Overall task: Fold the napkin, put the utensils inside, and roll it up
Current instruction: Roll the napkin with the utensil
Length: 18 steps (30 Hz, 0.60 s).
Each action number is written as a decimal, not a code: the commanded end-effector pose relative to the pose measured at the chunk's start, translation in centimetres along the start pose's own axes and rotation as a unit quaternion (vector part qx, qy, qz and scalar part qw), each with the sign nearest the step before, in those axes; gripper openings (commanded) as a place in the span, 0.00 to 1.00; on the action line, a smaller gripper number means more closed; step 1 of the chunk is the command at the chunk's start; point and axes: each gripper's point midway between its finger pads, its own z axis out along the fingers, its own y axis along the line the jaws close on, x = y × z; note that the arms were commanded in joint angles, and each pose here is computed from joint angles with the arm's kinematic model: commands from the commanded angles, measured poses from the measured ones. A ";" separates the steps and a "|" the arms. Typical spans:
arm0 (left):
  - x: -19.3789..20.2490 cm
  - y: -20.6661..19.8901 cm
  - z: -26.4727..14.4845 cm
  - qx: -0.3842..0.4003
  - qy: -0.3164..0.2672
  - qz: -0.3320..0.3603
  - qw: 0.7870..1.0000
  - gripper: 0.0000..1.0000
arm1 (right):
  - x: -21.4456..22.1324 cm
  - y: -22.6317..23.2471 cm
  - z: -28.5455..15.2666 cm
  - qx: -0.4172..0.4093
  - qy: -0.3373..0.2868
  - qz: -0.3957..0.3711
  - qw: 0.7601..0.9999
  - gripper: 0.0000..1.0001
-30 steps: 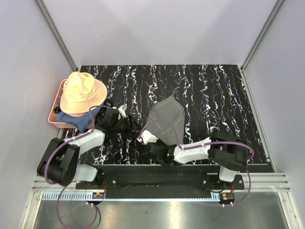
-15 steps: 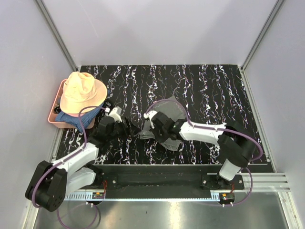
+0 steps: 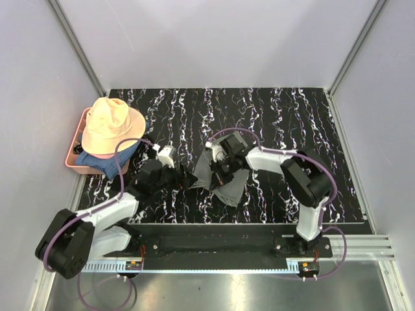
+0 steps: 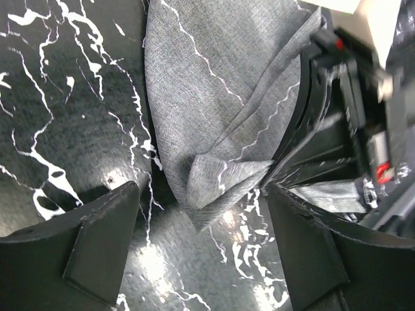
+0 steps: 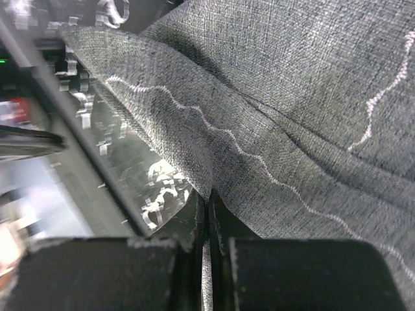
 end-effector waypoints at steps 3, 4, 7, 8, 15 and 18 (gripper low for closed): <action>-3.6 -1.8 1.7 0.025 -0.049 0.094 0.994 0.84 | -1.8 1.4 -1.3 -0.130 0.009 0.048 0.990 0.00; -3.4 -1.7 2.0 0.024 -0.046 0.101 0.994 0.84 | -2.0 1.0 -1.4 -0.130 0.008 0.054 0.990 0.00; -3.9 -2.3 2.5 0.037 -0.060 0.121 0.990 0.84 | -2.5 0.5 -1.7 -0.150 0.007 0.069 0.986 0.00; -3.8 -2.5 2.6 0.046 -0.061 0.125 0.989 0.84 | -2.3 0.0 -1.4 -0.154 0.013 0.079 0.985 0.00; -3.9 -3.4 4.6 0.070 -0.056 0.140 0.986 0.84 | -1.8 -1.7 -1.5 -0.171 0.022 0.110 0.979 0.00; -4.2 -3.5 5.0 0.073 -0.071 0.142 0.985 0.84 | -1.5 -2.3 -1.4 -0.175 0.027 0.121 0.977 0.00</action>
